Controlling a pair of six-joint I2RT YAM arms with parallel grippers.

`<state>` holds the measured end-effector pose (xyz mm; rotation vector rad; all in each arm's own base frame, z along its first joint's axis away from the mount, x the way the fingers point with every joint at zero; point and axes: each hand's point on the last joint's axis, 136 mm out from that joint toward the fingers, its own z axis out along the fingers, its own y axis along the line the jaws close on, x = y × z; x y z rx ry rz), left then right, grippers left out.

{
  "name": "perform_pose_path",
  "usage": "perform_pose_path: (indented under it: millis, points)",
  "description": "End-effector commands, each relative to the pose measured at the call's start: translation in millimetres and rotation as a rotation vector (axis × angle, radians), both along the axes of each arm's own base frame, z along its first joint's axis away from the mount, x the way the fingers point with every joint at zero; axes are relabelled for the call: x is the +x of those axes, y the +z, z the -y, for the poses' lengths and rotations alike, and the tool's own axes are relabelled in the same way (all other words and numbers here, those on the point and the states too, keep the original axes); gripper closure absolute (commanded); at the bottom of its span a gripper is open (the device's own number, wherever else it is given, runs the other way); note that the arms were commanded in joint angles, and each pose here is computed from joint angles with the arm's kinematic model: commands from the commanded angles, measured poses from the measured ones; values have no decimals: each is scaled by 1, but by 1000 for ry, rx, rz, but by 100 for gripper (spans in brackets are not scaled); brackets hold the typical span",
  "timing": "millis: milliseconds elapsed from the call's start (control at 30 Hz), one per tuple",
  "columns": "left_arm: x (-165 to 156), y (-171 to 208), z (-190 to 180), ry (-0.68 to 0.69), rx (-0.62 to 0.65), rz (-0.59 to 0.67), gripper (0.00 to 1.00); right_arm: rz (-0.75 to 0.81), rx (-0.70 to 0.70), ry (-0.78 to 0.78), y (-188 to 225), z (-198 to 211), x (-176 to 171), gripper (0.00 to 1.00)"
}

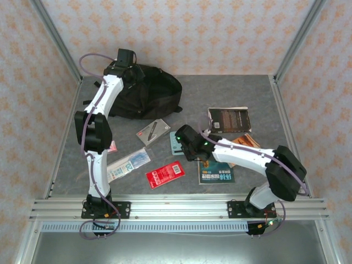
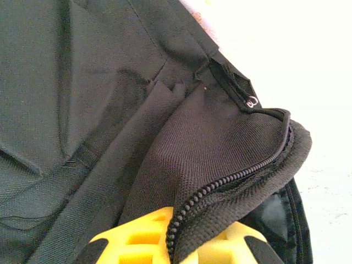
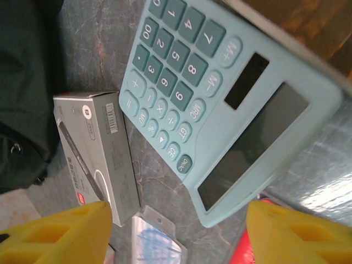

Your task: Pack the student bag

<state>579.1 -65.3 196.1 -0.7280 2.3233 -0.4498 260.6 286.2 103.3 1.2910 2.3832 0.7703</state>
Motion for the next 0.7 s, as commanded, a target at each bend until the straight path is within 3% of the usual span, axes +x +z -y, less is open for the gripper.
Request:
perform_pose_path:
  millis: [0, 200, 433, 667]
  points:
    - [-5, 17, -5, 1, -63, 34, 100, 6, 30, -144, -14, 1, 6, 34]
    - [-8, 13, -17, 36, -147, 39, 100, -37, 24, -176, -41, -1, 0, 33]
    - [-10, 16, -17, 41, -187, 47, 100, -50, -4, -193, -65, 1, -1, 46]
    - [-9, 15, -13, 36, -211, 44, 100, 7, -25, -204, -57, 8, 6, 49]
